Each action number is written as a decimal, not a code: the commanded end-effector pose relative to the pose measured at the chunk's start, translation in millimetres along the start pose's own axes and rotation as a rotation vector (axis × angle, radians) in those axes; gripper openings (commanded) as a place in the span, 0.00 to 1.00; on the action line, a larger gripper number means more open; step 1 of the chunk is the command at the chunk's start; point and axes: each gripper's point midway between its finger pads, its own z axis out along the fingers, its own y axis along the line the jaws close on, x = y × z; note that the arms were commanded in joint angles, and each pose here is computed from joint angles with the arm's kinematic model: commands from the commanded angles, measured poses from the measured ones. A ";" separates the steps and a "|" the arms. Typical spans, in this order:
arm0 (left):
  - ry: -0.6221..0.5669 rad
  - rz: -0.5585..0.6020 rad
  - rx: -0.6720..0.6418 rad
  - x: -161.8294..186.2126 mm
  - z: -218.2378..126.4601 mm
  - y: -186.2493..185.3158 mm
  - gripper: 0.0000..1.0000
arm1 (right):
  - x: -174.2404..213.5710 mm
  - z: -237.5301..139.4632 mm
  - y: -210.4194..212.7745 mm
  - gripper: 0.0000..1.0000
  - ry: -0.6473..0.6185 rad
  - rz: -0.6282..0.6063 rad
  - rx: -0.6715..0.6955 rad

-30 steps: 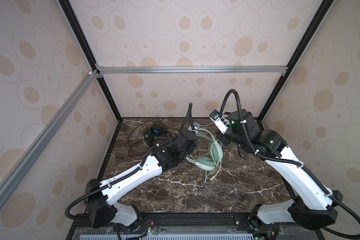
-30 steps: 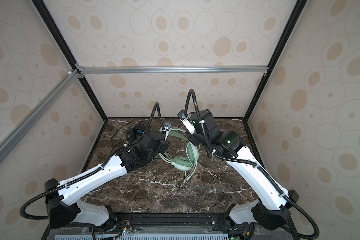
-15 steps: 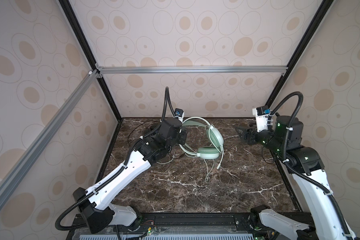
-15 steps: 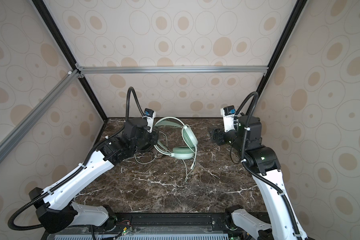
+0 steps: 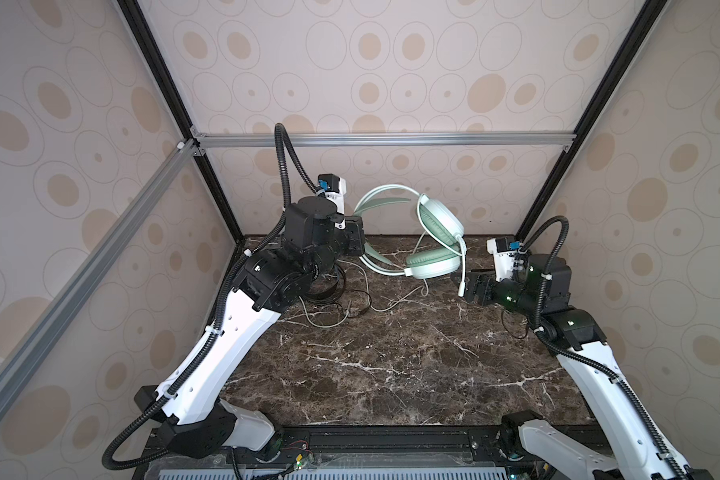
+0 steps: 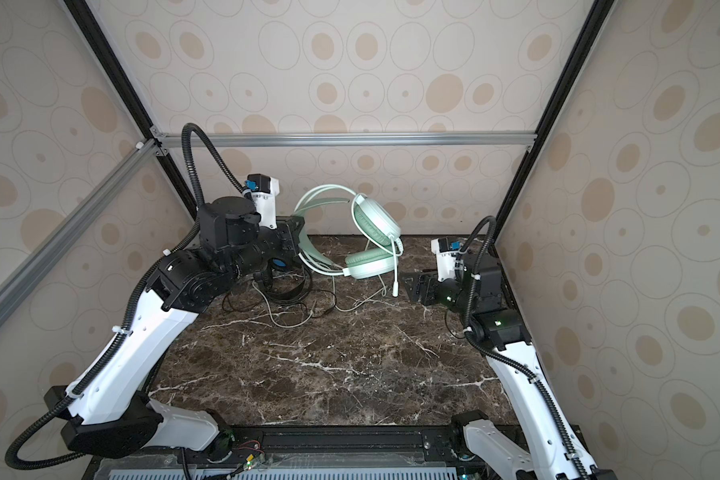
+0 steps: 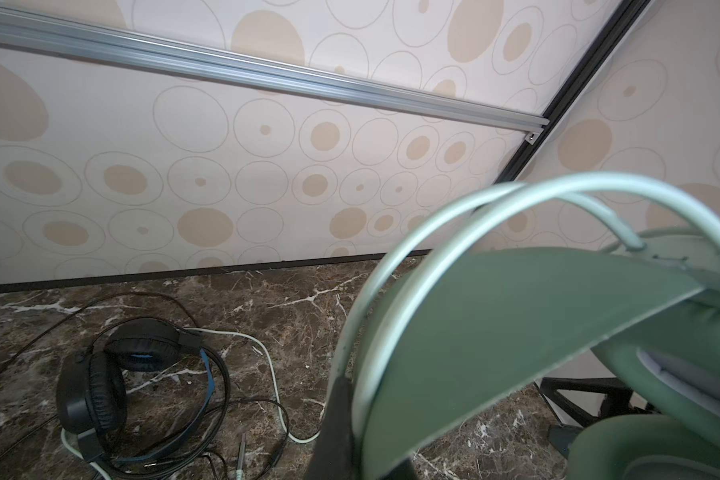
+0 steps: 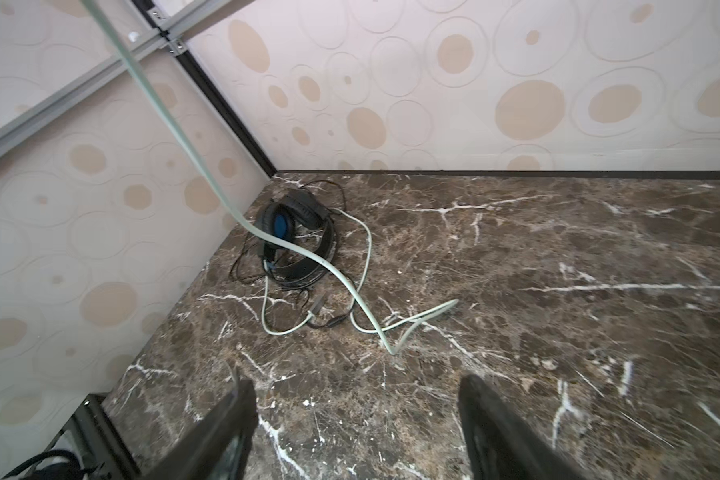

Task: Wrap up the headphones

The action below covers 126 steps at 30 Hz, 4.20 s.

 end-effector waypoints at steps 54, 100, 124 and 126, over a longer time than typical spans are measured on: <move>-0.143 -0.202 0.359 -72.4 -27.7 -60.2 0.00 | 34.0 142.4 6.4 0.68 0.106 0.066 -0.340; -0.389 -0.622 0.001 -37.6 43.0 47.1 0.00 | 110.6 41.9 25.4 0.00 0.374 -0.494 0.057; -0.320 -0.430 -0.290 18.0 83.2 57.5 0.00 | 80.7 4.8 68.0 0.00 0.337 -0.655 0.062; -0.313 -0.376 -0.318 22.1 84.9 53.4 0.00 | 76.0 2.5 71.4 0.00 0.336 -0.659 0.058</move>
